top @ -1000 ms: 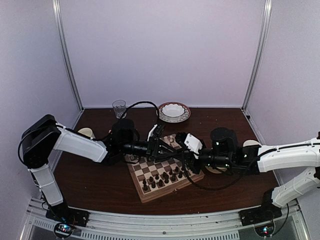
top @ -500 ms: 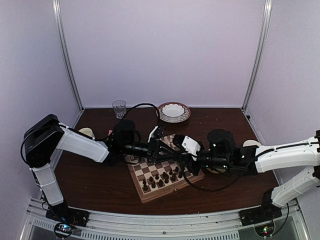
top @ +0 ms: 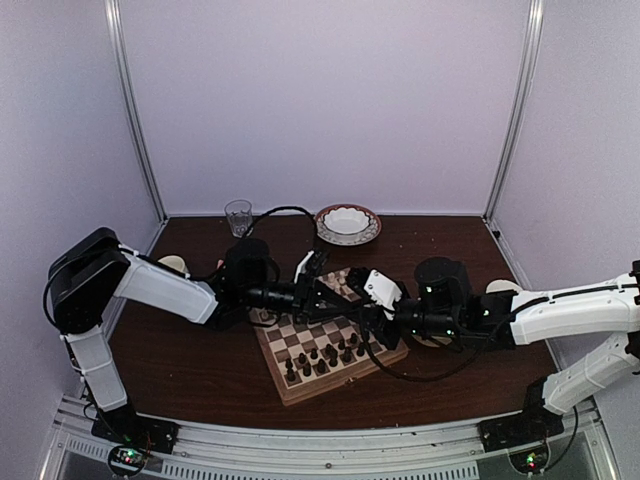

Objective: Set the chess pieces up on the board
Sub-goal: Pass from the right arm to the left

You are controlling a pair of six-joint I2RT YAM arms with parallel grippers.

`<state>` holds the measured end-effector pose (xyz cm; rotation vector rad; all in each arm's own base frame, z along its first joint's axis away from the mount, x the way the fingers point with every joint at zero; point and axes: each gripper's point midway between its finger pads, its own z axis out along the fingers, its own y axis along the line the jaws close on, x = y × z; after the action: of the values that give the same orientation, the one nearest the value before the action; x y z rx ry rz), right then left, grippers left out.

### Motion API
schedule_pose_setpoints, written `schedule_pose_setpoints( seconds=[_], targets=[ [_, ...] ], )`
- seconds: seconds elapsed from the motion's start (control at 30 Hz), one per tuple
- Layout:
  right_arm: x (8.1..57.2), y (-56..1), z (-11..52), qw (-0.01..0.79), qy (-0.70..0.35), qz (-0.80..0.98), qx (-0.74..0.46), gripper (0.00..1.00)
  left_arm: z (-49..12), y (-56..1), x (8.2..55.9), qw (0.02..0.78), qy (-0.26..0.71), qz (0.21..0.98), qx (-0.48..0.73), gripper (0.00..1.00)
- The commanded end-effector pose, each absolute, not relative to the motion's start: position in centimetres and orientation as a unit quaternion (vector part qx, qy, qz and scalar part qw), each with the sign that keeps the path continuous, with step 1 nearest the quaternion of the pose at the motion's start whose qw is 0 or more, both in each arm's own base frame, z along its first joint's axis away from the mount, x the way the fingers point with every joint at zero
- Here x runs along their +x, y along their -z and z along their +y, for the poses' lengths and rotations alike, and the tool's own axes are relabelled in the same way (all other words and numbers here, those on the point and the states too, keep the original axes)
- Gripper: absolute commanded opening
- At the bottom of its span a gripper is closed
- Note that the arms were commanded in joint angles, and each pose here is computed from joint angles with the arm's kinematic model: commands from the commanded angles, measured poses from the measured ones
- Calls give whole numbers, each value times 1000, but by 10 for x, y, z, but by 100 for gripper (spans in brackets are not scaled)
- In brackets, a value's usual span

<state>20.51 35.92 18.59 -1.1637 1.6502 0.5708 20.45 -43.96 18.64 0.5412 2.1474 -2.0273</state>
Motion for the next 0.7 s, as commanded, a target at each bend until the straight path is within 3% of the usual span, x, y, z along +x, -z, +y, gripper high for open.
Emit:
schedule_pose_setpoints(
  seconds=[0.0,0.53,0.67],
  targets=[
    [205,-198,369,510,-242,669,-483,15,-448,-212,190,72,701,675,220,15],
    [210,-203,365,521,-237,677,-463,26,-444,-207,199,81,697,680,212,7],
    [211,-206,363,527,-239,678,-454,43,-442,-205,203,85,695,683,210,6]
  ],
)
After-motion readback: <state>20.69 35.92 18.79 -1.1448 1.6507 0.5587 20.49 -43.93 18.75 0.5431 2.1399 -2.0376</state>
